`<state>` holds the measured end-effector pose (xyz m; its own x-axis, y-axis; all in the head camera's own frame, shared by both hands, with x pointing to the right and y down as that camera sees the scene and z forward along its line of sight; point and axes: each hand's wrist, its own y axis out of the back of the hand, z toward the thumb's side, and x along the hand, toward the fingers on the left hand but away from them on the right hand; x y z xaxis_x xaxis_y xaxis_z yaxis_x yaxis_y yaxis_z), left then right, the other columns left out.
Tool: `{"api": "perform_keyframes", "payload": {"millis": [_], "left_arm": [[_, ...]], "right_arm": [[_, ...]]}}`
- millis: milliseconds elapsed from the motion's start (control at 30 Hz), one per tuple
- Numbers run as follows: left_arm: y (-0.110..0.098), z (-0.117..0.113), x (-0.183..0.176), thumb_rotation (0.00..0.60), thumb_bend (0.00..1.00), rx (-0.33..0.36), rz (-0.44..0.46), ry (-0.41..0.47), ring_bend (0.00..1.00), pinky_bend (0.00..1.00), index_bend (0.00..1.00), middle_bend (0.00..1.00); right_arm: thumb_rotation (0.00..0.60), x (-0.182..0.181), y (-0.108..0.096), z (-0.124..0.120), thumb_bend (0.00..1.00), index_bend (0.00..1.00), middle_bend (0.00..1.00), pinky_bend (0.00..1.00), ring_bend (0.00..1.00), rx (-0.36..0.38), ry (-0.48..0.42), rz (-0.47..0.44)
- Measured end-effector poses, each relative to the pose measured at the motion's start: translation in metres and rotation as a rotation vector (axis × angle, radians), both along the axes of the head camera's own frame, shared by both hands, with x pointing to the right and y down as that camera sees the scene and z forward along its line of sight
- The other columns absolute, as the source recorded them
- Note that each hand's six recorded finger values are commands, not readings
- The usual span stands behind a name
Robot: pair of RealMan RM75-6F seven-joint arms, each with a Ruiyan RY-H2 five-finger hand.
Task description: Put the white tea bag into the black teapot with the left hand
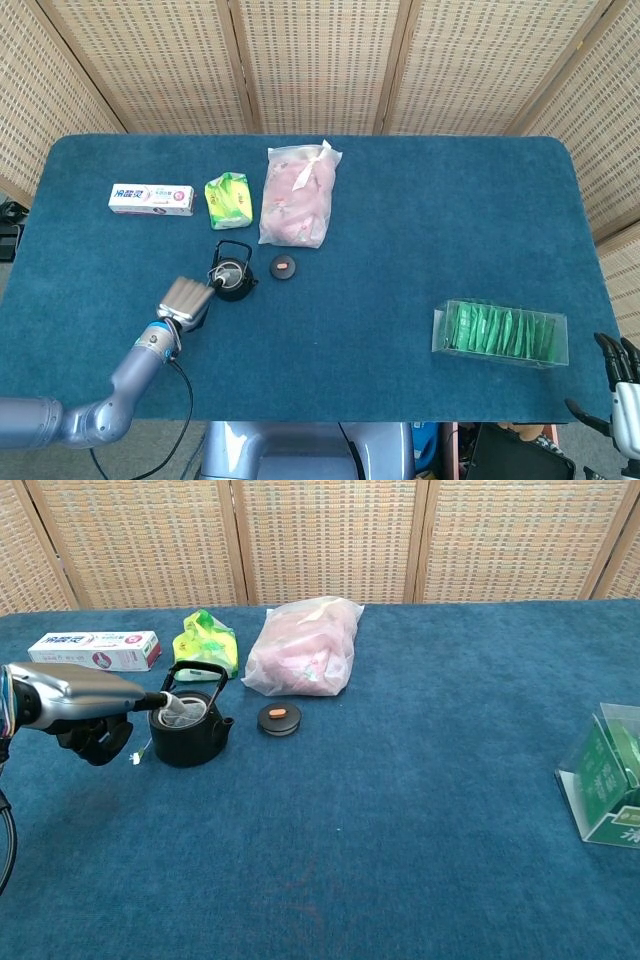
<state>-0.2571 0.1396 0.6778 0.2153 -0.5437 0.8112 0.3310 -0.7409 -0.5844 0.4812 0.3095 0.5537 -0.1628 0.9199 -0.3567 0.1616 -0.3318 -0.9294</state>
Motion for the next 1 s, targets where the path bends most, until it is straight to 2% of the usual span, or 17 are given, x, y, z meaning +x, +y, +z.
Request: {"api": "perform_keyframes", "payload": {"millis": [233, 500, 800, 1000], "left_arm": [[0.001, -0.01, -0.007, 0.6, 0.93, 0.023, -0.01, 0.02, 0.68, 0.64, 0.0, 0.8], [-0.004, 0.002, -0.009, 0.6, 0.93, 0.013, -0.022, -0.003, 0.68, 0.64, 0.0, 0.8], [0.001, 0.015, -0.004, 0.6, 0.93, -0.019, -0.012, -0.024, 0.68, 0.64, 0.0, 0.8], [-0.001, 0.013, -0.002, 0.6, 0.93, -0.002, -0.02, -0.002, 0.68, 0.64, 0.0, 0.79]], "right_arm": [[0.6, -0.001, -0.001, 0.001, 0.01, 0.12, 0.21, 0.16, 0.08, -0.003, -0.002, -0.004], [0.6, -0.001, 0.0, 0.0, 0.01, 0.12, 0.21, 0.16, 0.08, -0.003, 0.002, -0.002], [0.6, -0.001, 0.0, -0.001, 0.01, 0.12, 0.21, 0.16, 0.08, -0.004, 0.007, -0.001], [0.6, -0.001, 0.0, -0.001, 0.01, 0.12, 0.21, 0.16, 0.08, -0.004, 0.008, 0.0]]}}
